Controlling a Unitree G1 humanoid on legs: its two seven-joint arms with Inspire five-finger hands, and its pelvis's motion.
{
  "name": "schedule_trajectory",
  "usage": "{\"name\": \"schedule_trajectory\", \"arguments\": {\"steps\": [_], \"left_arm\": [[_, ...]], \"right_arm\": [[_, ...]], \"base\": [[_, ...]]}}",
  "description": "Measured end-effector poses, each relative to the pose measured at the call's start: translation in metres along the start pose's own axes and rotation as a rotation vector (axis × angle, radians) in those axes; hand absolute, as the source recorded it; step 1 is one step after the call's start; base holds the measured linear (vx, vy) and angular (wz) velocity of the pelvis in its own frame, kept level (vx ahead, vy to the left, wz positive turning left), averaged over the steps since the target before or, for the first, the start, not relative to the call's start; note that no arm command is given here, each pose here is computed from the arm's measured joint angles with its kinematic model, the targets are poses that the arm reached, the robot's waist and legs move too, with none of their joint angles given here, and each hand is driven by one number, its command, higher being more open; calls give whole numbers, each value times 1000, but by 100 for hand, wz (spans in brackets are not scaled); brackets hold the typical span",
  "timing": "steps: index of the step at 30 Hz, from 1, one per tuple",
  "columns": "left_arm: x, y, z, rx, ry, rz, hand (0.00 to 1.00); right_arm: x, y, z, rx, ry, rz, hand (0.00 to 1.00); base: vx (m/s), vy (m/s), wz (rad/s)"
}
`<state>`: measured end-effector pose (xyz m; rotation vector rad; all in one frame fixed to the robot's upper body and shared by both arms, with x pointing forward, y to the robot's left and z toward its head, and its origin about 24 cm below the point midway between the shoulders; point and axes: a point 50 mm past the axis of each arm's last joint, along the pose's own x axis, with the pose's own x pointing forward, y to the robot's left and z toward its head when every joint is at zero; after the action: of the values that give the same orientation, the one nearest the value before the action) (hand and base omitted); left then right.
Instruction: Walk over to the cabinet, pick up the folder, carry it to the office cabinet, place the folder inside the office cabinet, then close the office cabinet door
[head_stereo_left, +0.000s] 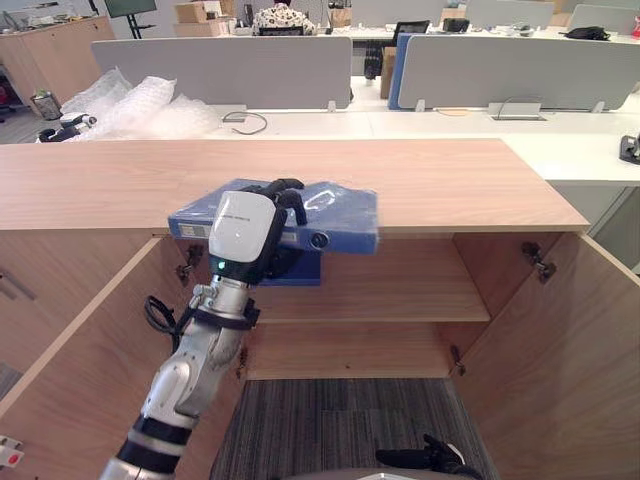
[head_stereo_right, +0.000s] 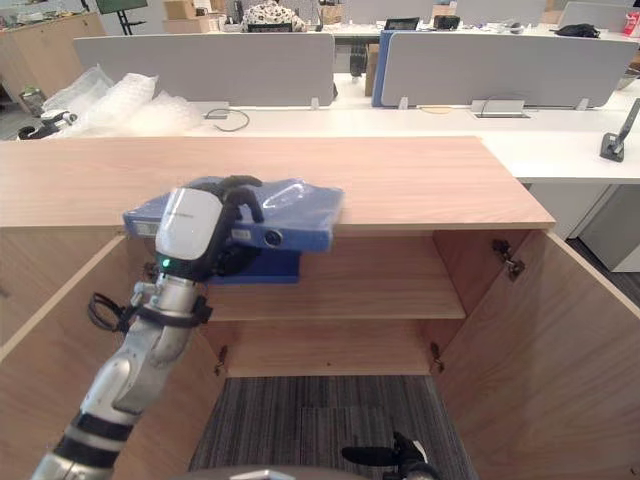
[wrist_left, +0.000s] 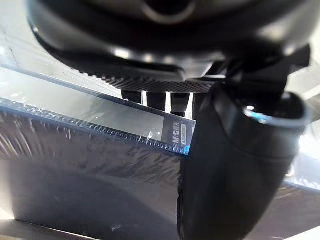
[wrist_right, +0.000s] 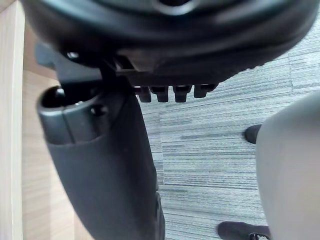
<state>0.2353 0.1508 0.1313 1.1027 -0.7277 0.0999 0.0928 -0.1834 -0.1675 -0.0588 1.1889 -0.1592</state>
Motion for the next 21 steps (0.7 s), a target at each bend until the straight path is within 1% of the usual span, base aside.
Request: {"name": "schedule_trajectory", "arguments": {"steps": [5, 10, 12, 15, 17, 18, 19, 21], "left_arm": [[-7, 13, 18, -169, -37, 47, 0], [-12, 28, 18, -268, 24, 140, 0], [-14, 36, 17, -339, 58, 192, 0], [-15, 43, 14, -494, 117, 280, 0], [-17, 49, 10, -685, 167, 355, 0], [-18, 51, 9, -736, 179, 380, 0], [-19, 54, 7, -832, 194, 426, 0], [-21, 60, 2, -1010, 213, 510, 0]], "right_arm": [[0, -3, -2, 28, 15, -11, 100], [1, -3, -3, 24, 26, -11, 100], [1, -3, -4, 23, 30, -12, 100], [1, -3, -5, 23, 38, -12, 100], [1, -2, -6, 29, 39, -16, 100], [1, -2, -6, 34, 40, -18, 100], [1, -2, -6, 37, 40, -22, 100], [0, -1, -8, 79, 46, -21, 100]], "base": [[0, 0, -2], [0, 0, 0], [0, 0, 0], [0, 0, 0], [0, 0, 0], [0, 0, 0], [0, 0, 0], [0, 0, 0]]}}
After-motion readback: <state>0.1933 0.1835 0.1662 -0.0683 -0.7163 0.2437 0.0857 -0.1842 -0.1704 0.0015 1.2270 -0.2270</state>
